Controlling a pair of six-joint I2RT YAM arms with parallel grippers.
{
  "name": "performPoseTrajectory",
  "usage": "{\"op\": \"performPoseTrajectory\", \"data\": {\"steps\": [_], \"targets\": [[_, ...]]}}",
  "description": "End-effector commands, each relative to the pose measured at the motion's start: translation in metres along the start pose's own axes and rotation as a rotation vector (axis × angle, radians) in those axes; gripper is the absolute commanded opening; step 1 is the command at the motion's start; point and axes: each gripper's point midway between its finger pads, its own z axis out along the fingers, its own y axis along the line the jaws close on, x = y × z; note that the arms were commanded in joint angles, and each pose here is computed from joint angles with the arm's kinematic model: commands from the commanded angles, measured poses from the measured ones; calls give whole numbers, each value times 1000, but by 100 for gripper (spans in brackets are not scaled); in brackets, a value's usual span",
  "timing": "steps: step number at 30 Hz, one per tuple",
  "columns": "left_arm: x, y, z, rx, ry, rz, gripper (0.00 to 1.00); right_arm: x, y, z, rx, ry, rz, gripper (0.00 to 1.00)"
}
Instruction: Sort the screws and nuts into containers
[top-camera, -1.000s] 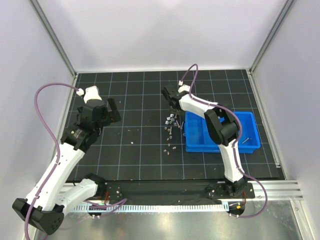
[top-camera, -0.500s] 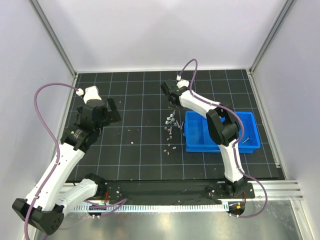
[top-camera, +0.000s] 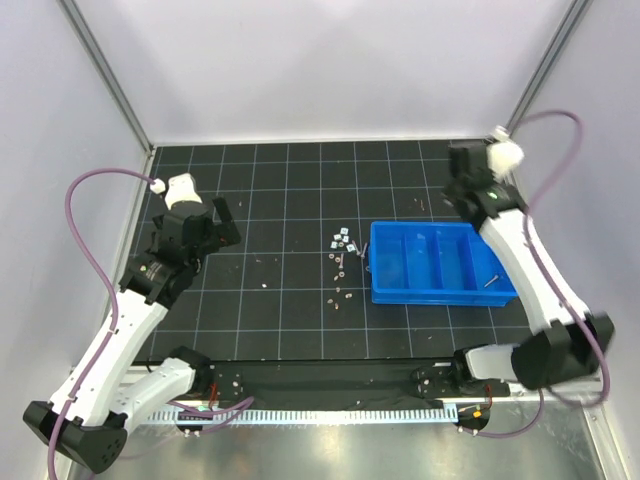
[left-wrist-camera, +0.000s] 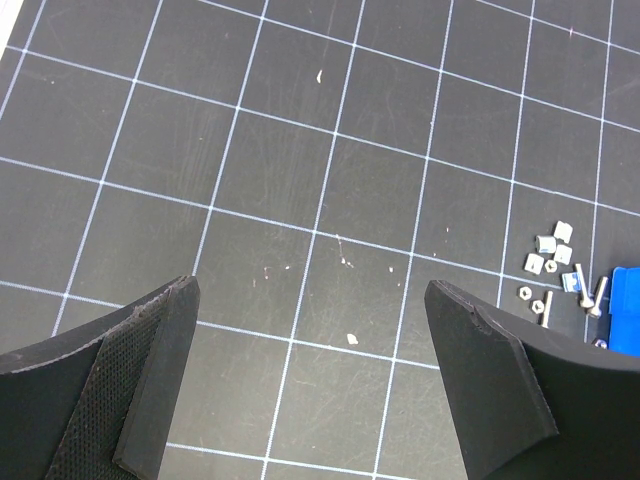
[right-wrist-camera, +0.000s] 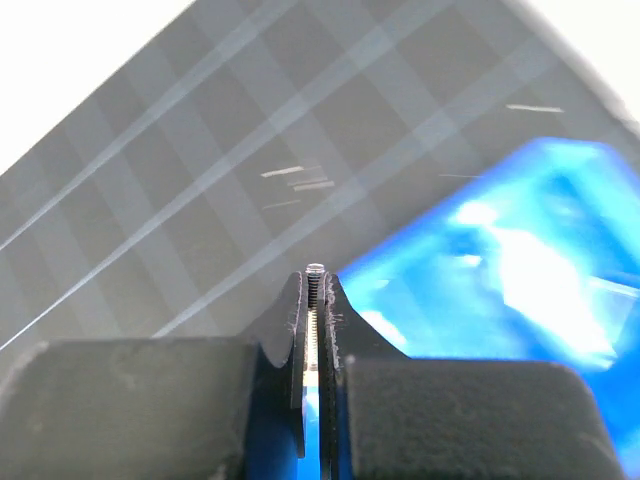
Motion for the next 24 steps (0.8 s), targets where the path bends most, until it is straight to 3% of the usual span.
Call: {"op": "performPoseTrajectory", "data": {"steps": [1, 7, 16, 17, 18, 21, 24], "targets": [[-9, -4, -1, 16, -43, -13, 100, 21, -102, 1, 234, 35, -25, 1], [-6, -8, 0, 38, -28, -9, 100, 36, -165, 4, 356, 43, -30, 1], [-5, -7, 0, 35, -26, -2, 100, 44, -187, 38, 491, 51, -173, 2], [-7, -6, 0, 32, -30, -4, 100, 43, -186, 38, 488, 56, -178, 7], [-6, -5, 0, 29, -30, -4, 100, 43, -184, 38, 480, 68, -183, 26], [-6, -4, 0, 21, -32, -1, 100, 36, -172, 32, 407, 73, -178, 66], [-7, -3, -1, 22, -36, -3, 100, 24, -132, 21, 195, 77, -162, 73]]}}
